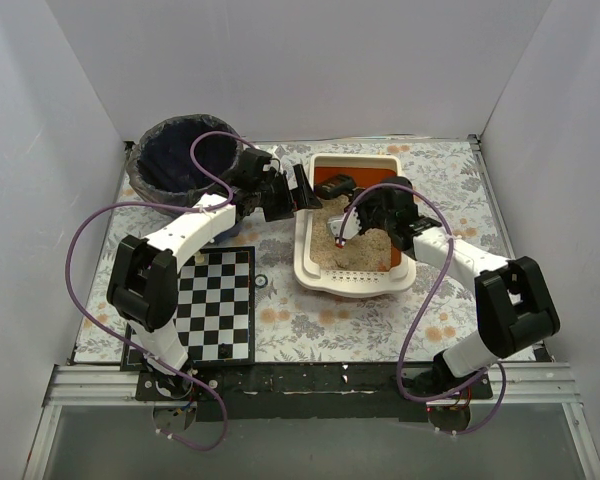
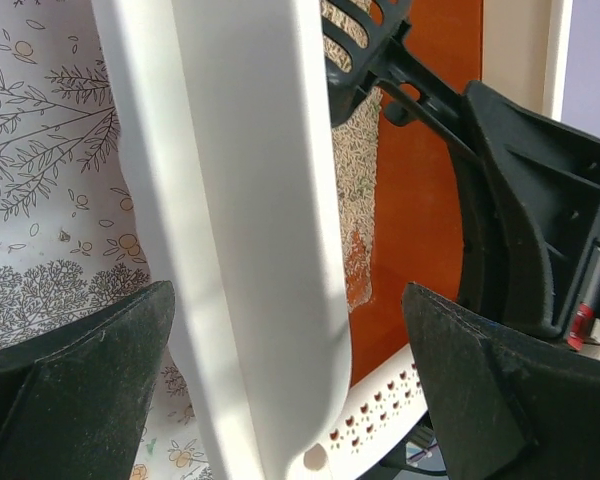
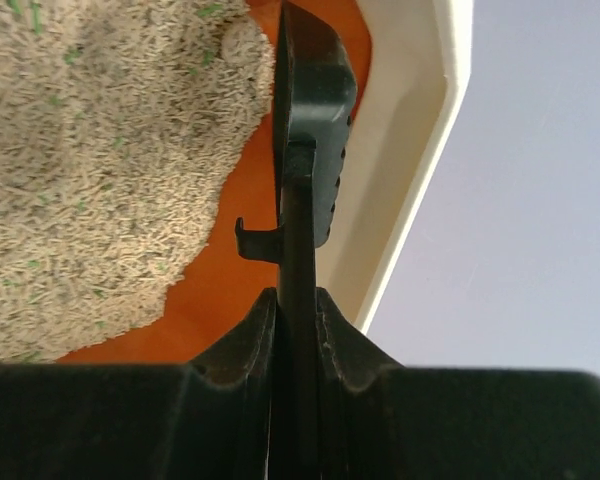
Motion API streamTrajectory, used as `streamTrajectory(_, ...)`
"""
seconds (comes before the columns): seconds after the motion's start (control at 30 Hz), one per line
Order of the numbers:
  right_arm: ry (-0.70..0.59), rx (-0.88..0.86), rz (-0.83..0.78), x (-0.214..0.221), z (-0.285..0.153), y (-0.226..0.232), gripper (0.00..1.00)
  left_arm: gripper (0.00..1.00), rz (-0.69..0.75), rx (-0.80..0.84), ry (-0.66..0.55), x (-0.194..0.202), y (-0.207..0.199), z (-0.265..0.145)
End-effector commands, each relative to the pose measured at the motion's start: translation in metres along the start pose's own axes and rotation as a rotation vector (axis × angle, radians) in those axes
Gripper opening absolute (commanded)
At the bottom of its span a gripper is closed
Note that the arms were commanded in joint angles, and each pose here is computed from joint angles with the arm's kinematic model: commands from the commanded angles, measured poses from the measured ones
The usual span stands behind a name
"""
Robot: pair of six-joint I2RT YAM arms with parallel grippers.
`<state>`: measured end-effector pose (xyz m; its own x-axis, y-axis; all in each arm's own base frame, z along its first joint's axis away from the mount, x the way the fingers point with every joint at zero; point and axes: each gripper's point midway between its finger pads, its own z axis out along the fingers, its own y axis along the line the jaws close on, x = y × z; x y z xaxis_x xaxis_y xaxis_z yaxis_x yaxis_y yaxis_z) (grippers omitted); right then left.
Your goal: Clean the litter box
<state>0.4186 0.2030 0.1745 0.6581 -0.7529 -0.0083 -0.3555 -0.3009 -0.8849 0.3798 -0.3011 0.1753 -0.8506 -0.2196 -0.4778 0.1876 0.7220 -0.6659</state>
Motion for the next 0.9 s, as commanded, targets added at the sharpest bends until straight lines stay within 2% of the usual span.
streamTrajectory(0.0,0.038,0.021,-0.004,0.005,0.011,-0.006,0.01,0.98,0.025,0.032,-0.019,-0.008,-0.013,-0.008)
streamTrajectory(0.13,0.044,-0.073,-0.052,0.001,0.003,0.024,0.01,0.98,0.028,0.028,-0.022,-0.008,-0.013,-0.009)
streamTrajectory(0.3,0.061,-0.218,-0.028,-0.004,-0.022,0.049,0.01,0.98,0.030,0.025,-0.023,-0.007,-0.012,-0.010)
streamTrajectory(0.4,0.087,-0.160,-0.029,-0.004,-0.043,0.034,0.01,0.98,0.025,0.028,-0.019,-0.005,-0.012,-0.009)
streamTrajectory(0.57,0.035,-0.005,-0.002,-0.019,-0.068,0.000,0.01,0.98,0.026,0.037,-0.018,-0.004,-0.012,-0.009)
streamTrajectory(0.67,0.014,0.012,0.042,-0.020,-0.060,-0.005,0.01,0.98,0.026,0.042,-0.014,-0.003,-0.012,-0.008)
streamTrajectory(0.87,0.104,0.057,0.173,0.005,-0.024,-0.027,0.01,0.98,0.028,0.053,-0.020,-0.007,-0.015,-0.005)
